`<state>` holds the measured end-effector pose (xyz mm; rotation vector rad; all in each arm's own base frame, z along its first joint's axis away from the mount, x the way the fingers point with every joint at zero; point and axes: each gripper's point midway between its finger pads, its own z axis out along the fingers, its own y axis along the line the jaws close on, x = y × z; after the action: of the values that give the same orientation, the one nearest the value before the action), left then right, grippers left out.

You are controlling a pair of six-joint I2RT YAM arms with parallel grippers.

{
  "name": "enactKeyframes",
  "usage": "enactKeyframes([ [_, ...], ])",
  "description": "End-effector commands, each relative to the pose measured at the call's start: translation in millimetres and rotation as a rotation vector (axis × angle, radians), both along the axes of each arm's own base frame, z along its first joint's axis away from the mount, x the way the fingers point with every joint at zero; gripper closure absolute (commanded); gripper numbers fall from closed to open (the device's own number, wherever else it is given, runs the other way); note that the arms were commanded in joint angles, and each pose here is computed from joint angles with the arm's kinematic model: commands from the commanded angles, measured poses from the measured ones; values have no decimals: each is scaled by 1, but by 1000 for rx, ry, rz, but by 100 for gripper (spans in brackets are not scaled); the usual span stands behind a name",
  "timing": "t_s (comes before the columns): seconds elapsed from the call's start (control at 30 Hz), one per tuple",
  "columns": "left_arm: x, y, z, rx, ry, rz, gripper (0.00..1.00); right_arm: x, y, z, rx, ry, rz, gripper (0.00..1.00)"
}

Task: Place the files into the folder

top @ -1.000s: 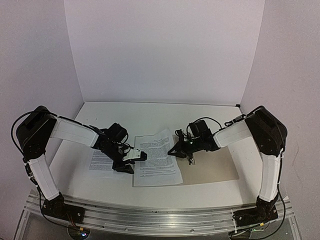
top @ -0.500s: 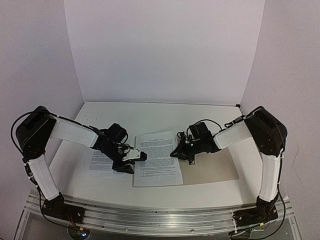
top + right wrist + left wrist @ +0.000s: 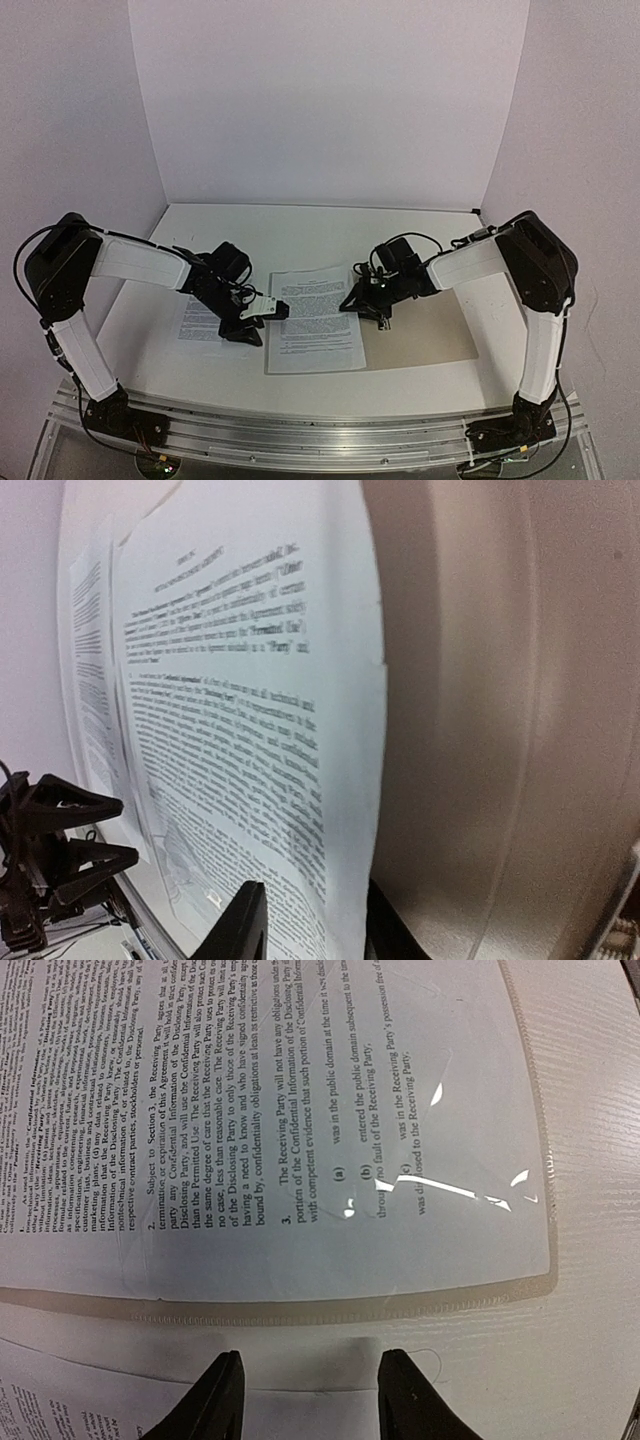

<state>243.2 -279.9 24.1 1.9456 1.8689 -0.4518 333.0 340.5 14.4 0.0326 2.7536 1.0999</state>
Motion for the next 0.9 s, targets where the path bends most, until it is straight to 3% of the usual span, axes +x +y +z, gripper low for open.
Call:
enactKeyframes([
  [0.0, -1, 2, 9, -12, -18, -4, 54, -4, -12, 14, -101, 18, -9, 68],
  [0.27, -1, -1, -3, -17, -8, 7, 55, -25, -20, 3, -174, 122, -32, 63],
  [0.6, -4, -4, -13, -16, 1, 9, 55, -42, -14, -13, -188, 190, -11, 90],
  [0.87, -5, -6, -21, -22, -4, 8, 55, -47, -11, -21, -164, 222, -16, 100],
])
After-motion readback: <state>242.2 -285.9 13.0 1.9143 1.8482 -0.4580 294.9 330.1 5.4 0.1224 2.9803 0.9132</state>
